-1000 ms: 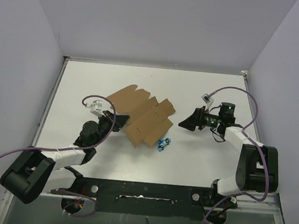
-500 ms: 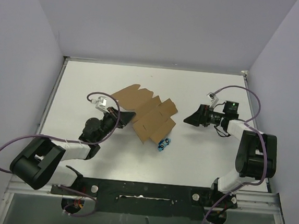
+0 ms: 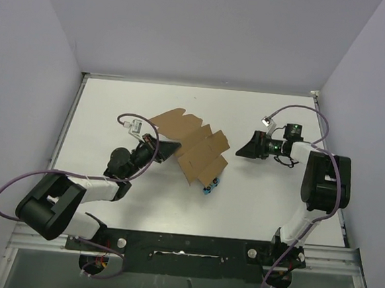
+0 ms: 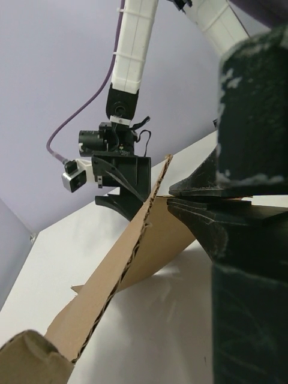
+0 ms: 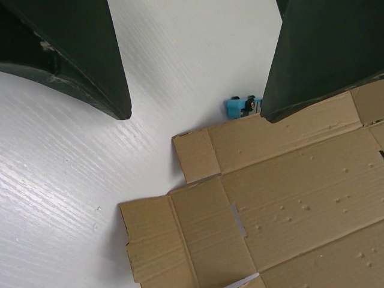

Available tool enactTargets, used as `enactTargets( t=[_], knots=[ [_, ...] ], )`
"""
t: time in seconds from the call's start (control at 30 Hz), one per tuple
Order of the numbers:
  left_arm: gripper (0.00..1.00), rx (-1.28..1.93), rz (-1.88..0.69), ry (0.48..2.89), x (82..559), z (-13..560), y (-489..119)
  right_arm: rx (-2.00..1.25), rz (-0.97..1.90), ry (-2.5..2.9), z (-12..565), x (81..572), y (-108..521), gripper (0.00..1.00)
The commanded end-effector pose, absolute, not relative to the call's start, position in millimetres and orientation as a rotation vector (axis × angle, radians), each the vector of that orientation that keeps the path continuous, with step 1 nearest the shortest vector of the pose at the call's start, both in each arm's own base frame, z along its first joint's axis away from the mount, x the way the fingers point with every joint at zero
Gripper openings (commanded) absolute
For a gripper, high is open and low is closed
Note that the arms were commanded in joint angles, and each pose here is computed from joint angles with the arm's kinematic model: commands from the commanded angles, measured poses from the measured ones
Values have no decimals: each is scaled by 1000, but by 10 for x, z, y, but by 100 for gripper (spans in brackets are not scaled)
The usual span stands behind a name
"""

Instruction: Fold the paper box

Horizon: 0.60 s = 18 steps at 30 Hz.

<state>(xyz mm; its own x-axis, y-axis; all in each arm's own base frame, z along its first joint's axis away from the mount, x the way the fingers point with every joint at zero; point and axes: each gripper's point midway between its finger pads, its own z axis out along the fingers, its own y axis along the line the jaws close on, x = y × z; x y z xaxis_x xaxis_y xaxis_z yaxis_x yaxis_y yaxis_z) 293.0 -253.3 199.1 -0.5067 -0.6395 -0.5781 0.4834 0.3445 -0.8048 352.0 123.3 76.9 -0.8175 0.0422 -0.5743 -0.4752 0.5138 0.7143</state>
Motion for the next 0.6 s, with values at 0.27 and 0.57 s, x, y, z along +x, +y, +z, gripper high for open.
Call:
enactTargets(
  t=[0.27, 0.57],
  knots=[
    [0, 25, -1489, 1464, 2803, 2447, -2696, -486, 1271, 2202, 824, 3665, 1355, 92],
    [0, 29, -1486, 1479, 2743, 2443, -2668, -551, 1308, 2155, 905, 3620, 1426, 91]
  ],
)
